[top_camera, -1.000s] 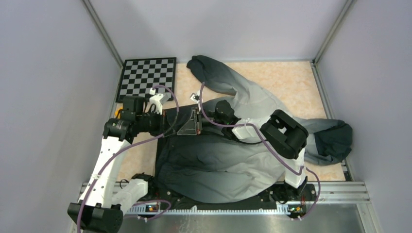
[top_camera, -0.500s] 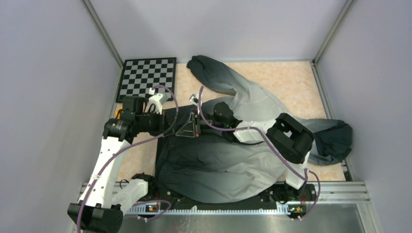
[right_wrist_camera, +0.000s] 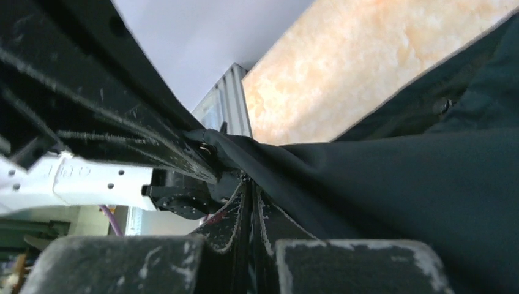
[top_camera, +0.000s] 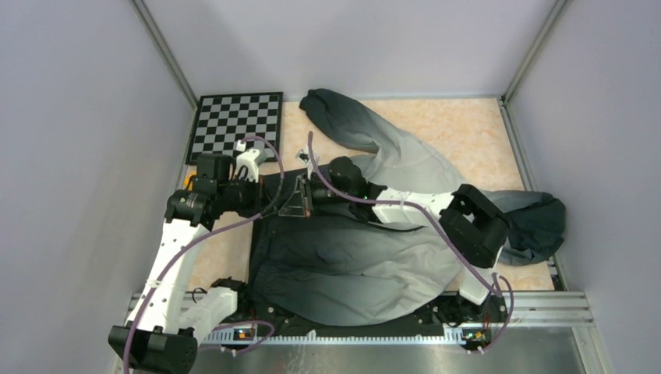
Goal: Zip up the jacket
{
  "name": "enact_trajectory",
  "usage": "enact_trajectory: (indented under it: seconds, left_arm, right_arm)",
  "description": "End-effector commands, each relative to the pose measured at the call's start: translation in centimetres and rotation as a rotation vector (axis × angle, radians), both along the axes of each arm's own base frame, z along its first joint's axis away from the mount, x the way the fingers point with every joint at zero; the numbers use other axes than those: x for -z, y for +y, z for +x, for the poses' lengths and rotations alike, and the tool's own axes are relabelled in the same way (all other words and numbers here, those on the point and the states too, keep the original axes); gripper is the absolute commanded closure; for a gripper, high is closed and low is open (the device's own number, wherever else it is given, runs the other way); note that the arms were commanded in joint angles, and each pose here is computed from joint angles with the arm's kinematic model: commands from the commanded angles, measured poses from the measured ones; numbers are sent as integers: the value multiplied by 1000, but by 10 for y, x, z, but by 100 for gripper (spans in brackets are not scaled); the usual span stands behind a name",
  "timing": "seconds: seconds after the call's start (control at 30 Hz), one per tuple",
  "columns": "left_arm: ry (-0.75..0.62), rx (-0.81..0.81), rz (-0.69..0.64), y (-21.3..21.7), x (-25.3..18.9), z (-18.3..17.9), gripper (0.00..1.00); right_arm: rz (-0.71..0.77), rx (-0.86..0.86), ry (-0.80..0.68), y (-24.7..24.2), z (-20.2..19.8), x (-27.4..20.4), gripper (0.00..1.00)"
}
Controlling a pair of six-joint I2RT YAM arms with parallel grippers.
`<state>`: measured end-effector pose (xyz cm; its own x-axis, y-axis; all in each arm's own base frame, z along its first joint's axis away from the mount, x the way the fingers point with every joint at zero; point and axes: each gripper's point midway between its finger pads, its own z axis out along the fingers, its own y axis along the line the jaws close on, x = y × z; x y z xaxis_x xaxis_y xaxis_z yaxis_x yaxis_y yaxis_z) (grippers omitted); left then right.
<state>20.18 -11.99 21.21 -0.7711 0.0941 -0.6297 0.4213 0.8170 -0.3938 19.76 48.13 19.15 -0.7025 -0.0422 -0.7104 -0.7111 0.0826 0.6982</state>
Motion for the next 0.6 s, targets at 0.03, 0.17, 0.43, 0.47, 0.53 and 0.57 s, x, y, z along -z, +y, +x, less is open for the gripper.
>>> enact_trajectory:
  seconds: [0.03,0.17,0.43,0.47,0.53,0.57]
  left_arm:
    - [-9,-79,9,5,-1,7,100]
    - [28,-121,19,8,8,11,100]
    - [37,-228,102,27,21,17,100]
    - [33,-247,116,31,22,17,100]
    - [15,-266,120,33,20,19,100]
    - [4,-265,120,34,19,20,100]
  right_arm:
    - [-386,231,154,-10,13,-8,100]
    - [-606,485,194,-34,37,15,100]
    - [-863,655,187,-84,44,60,100]
    - [-912,674,172,-94,42,64,100]
    - [-962,667,154,-106,37,73,100]
    - [-967,657,148,-108,34,75,100]
